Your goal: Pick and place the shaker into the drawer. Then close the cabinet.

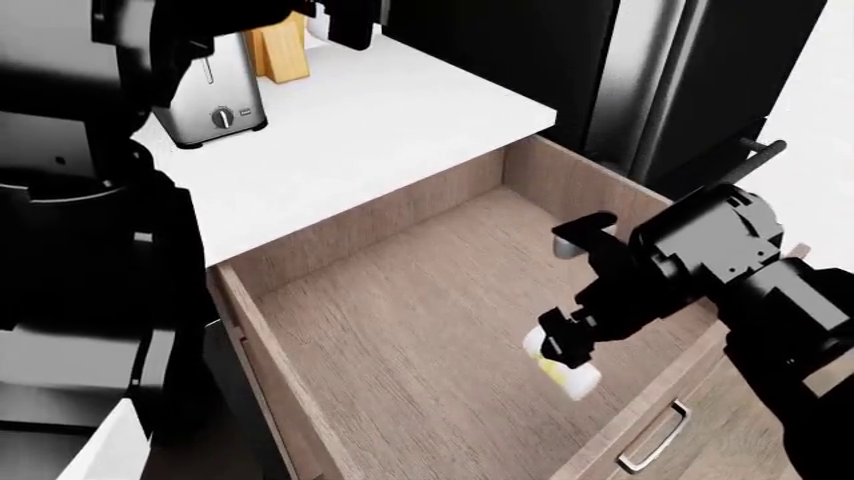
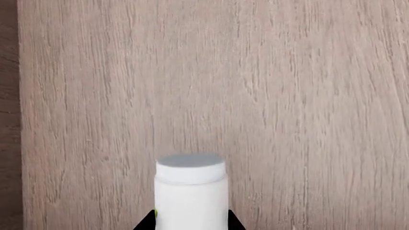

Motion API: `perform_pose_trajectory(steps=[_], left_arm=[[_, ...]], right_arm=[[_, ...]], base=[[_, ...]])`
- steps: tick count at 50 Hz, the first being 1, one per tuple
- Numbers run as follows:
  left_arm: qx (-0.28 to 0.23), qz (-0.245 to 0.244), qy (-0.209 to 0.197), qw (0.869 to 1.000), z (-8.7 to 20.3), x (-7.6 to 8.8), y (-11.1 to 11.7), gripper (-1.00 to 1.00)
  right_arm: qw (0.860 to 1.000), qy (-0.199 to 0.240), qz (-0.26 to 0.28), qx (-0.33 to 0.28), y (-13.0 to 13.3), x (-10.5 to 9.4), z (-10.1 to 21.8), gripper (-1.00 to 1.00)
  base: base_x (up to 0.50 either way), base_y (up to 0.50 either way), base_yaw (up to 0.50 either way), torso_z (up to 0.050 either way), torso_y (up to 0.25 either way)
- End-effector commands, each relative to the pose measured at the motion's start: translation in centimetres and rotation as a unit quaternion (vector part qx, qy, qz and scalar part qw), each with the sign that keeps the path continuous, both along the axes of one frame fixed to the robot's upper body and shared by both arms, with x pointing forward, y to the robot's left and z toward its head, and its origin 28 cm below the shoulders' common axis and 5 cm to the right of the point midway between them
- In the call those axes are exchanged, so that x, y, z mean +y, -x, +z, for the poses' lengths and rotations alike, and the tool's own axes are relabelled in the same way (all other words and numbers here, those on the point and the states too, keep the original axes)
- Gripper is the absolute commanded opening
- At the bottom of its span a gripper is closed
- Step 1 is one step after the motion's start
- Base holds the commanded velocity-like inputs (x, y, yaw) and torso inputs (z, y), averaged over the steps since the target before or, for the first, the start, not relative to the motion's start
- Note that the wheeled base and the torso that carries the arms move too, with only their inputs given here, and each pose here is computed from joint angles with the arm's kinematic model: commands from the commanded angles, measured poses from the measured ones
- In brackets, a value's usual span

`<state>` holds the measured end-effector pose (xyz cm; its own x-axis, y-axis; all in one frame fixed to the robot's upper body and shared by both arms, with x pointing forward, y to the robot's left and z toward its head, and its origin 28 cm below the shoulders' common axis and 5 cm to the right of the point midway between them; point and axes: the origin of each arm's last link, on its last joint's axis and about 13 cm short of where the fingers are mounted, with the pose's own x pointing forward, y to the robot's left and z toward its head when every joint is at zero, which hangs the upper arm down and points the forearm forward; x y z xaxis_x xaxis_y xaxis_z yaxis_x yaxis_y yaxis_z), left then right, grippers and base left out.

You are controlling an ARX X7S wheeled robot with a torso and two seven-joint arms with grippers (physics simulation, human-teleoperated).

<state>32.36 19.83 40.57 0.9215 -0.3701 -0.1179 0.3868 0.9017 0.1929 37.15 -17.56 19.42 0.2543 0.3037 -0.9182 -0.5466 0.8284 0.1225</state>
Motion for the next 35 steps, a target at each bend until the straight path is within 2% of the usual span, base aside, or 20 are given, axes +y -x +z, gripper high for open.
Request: perform_pose_trajectory(steps=[1,33,34,35], left_arm=[[0.002,0.0,0.003,1.0,-0.3,0.1,-0.3,-1.0],[0.007,0.003,0.004,1.0,-0.6,0.3,-0.5,-1.0],[0.007,0.003,0.004,1.0,-0.6,0.3,-0.5,-1.0],[0.007,0.003,0.004,1.0,-0.6,0.3,-0.5,-1.0]], right_arm=[[1.0,0.013,0.002,0.018,0.1,-0.2,-0.7,-1.0],[0.999,0.02,0.003,0.034,-0.2,-0.1,-2.2,-1.0],[0.999,0.02,0.003,0.034,-0.2,-0.1,-2.2,1.0],[0.999,0.02,0.003,0.034,-0.2,-0.1,-2.2,1.0]], base=[[0.0,0.0,0.0,0.0,0.0],[0.0,0.0,0.0,0.0,0.001],[0.0,0.0,0.0,0.0,0.0],[0.0,0.0,0.0,0.0,0.0]])
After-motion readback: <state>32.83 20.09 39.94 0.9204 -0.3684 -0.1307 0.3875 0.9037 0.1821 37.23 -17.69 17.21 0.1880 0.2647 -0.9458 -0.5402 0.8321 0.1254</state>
